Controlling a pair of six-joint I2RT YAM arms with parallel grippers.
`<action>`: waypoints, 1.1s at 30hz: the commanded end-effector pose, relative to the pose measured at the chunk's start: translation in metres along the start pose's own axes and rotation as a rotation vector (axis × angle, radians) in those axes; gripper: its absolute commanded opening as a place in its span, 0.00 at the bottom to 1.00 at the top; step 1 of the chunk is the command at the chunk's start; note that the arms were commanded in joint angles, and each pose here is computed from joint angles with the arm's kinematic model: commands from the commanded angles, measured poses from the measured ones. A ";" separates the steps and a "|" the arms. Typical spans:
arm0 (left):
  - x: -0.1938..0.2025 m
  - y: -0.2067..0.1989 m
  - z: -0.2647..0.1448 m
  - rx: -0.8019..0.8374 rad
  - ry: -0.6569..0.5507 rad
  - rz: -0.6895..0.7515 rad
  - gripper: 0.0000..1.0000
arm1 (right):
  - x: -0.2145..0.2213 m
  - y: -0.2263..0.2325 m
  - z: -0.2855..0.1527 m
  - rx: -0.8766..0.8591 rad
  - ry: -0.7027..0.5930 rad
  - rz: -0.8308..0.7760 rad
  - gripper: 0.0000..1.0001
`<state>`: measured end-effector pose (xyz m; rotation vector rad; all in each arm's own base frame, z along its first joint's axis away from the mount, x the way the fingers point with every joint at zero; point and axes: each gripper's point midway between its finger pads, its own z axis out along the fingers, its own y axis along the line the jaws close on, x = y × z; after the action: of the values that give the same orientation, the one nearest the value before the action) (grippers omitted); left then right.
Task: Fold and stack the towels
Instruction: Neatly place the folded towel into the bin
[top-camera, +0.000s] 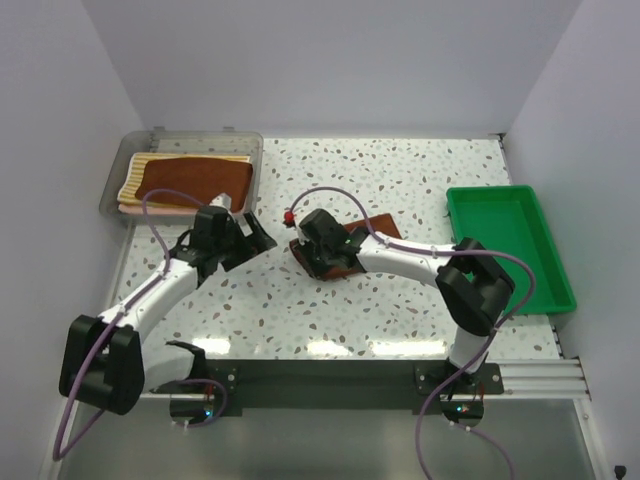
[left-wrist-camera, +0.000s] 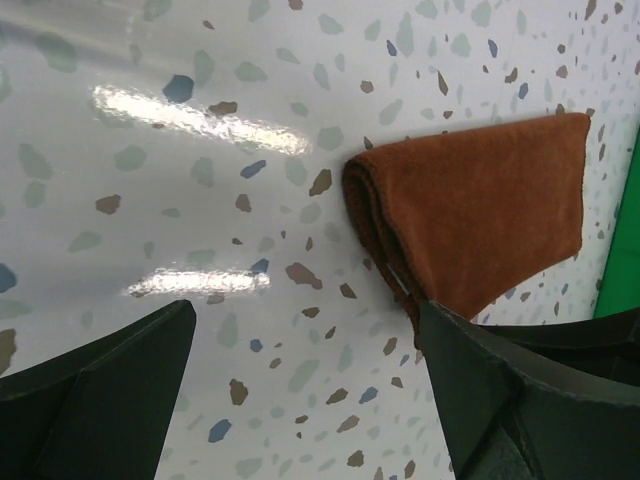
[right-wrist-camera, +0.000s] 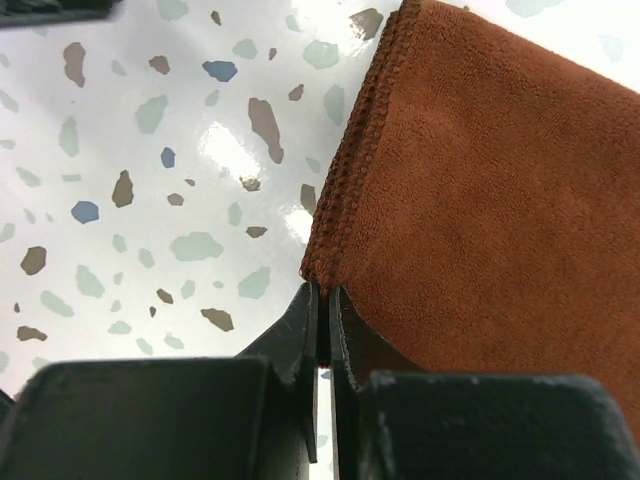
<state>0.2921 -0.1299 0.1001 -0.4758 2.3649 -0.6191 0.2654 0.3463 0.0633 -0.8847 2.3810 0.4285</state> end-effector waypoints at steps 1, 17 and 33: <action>0.001 -0.046 0.008 0.181 0.025 -0.085 1.00 | -0.022 0.014 -0.011 -0.088 -0.095 0.040 0.00; 0.056 -0.065 0.065 0.149 0.159 -0.221 0.99 | -0.033 0.021 -0.021 -0.149 -0.175 0.103 0.00; 0.070 -0.054 0.086 0.126 0.139 -0.330 0.77 | -0.032 0.025 -0.013 -0.178 -0.184 0.147 0.00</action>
<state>0.3053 -0.2333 0.0409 -0.7426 2.4152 -0.9703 0.2595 0.3626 0.0769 -0.7442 2.3355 0.6787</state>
